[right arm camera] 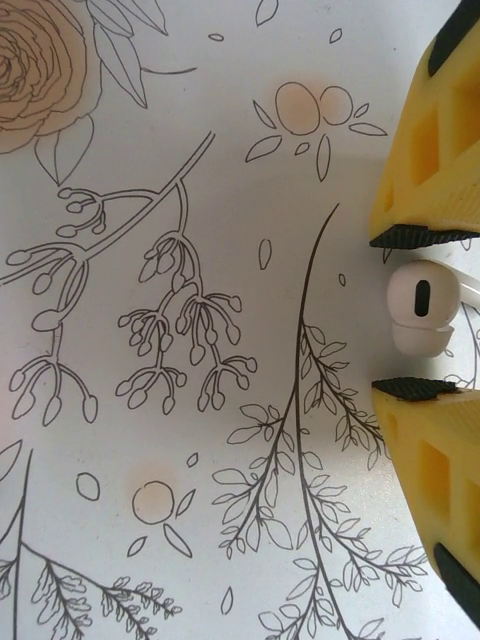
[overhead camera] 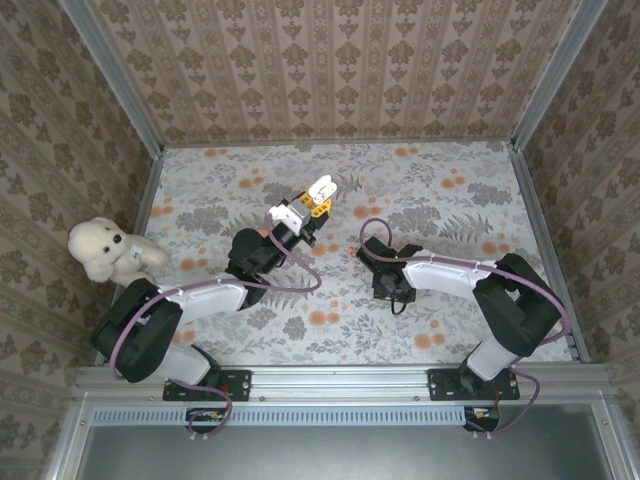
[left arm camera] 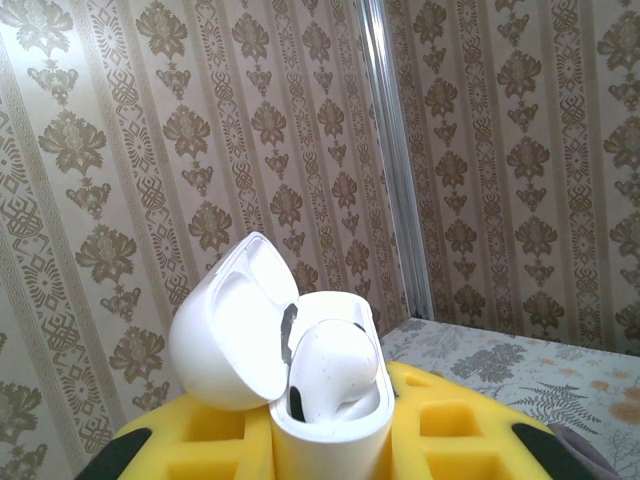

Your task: Insert the wireless bluetooth earbuds into the charging case

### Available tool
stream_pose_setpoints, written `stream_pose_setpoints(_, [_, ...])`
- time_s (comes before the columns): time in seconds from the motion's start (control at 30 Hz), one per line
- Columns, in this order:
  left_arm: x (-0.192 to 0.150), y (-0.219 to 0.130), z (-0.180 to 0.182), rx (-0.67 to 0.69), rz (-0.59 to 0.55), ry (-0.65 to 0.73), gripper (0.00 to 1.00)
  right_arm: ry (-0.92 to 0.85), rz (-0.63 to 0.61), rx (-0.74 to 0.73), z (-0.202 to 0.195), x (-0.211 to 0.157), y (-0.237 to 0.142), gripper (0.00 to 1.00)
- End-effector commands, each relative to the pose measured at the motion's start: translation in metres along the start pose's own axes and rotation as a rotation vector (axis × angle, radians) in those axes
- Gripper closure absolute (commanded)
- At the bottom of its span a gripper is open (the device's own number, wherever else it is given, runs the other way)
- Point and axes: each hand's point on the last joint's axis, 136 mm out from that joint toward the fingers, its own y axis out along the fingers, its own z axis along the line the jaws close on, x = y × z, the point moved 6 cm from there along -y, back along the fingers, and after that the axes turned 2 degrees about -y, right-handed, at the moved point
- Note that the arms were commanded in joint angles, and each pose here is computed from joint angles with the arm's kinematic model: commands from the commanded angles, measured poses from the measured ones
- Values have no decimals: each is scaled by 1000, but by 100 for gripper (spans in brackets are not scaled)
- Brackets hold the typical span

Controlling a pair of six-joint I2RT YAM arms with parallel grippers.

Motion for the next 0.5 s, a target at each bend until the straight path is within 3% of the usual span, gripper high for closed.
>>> stream_pose_setpoints(0.0, [18, 1, 5, 18, -70, 22, 100, -1, 25, -21, -2, -6, 7, 58])
stream_pose_setpoints(0.47, [19, 2, 5, 16, -74, 19, 100, -9, 16, -41, -9, -9, 7, 68])
